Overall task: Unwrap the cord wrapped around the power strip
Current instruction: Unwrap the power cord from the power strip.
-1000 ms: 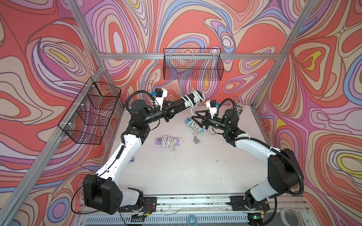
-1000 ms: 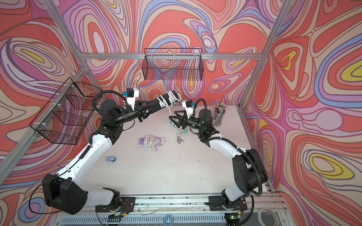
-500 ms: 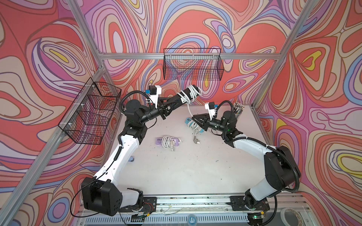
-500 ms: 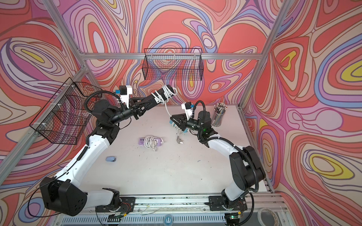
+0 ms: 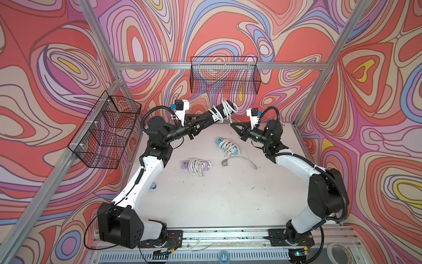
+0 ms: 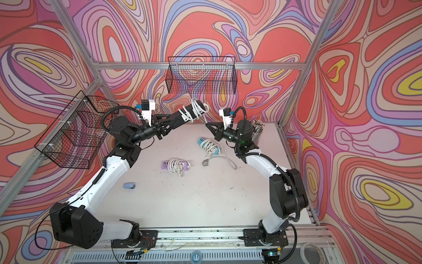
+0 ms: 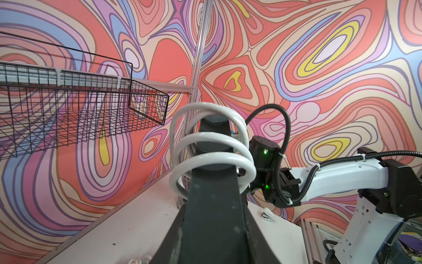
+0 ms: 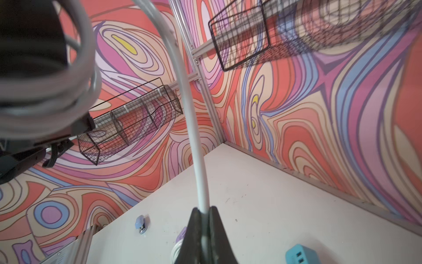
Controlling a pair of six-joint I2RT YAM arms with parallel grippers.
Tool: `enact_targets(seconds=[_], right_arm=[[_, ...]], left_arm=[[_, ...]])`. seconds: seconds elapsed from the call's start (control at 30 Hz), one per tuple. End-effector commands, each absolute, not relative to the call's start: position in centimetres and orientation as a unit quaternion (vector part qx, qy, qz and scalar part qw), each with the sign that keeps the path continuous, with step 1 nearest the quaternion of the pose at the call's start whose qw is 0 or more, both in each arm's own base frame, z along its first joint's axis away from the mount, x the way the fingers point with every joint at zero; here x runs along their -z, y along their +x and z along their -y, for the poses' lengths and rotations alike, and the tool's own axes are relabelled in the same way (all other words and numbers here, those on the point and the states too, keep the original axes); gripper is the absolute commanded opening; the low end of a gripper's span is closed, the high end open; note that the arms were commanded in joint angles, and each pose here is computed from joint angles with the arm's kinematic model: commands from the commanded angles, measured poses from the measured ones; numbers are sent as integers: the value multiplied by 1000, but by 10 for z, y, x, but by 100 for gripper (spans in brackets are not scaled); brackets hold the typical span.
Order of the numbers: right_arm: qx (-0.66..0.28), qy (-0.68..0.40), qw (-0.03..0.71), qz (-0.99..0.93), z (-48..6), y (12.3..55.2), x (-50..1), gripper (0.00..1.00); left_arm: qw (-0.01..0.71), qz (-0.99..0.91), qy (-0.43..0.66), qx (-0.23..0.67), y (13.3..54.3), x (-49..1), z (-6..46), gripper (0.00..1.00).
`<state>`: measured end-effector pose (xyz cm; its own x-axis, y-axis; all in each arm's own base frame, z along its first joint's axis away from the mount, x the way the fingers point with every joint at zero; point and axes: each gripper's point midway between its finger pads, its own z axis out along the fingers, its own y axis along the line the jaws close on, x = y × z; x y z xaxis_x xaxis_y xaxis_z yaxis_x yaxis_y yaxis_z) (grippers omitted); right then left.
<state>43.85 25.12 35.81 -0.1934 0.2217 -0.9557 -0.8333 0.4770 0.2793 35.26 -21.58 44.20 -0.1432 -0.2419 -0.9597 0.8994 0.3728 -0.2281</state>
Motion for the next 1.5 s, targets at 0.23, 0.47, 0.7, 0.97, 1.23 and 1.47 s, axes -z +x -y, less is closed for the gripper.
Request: enact_targets(seconds=[0.23,0.47,0.7,0.97,1.23,1.47], right_arm=[[-377,-255,677,-579,-207,448,-478,0],[-334,-251,669,-615,-184,414,-462,0],[-289,-191,639,-687,-144,401,-397,0],[-267,-109,561,-776,-120,416,-303,0],[-211,-24,473,-855,-95,426,-207,0],[-166,33,398,-902,-76,421,-130,0]], left_arm=[[601,-563,299,482,358,-449,225,0],[620,-566,291,460,360,-453,214,0],[663,-561,265,418,362,-470,181,0],[712,-546,232,374,358,-494,141,0],[745,-532,204,346,354,-511,110,0],[756,-527,195,335,351,-515,102,0]])
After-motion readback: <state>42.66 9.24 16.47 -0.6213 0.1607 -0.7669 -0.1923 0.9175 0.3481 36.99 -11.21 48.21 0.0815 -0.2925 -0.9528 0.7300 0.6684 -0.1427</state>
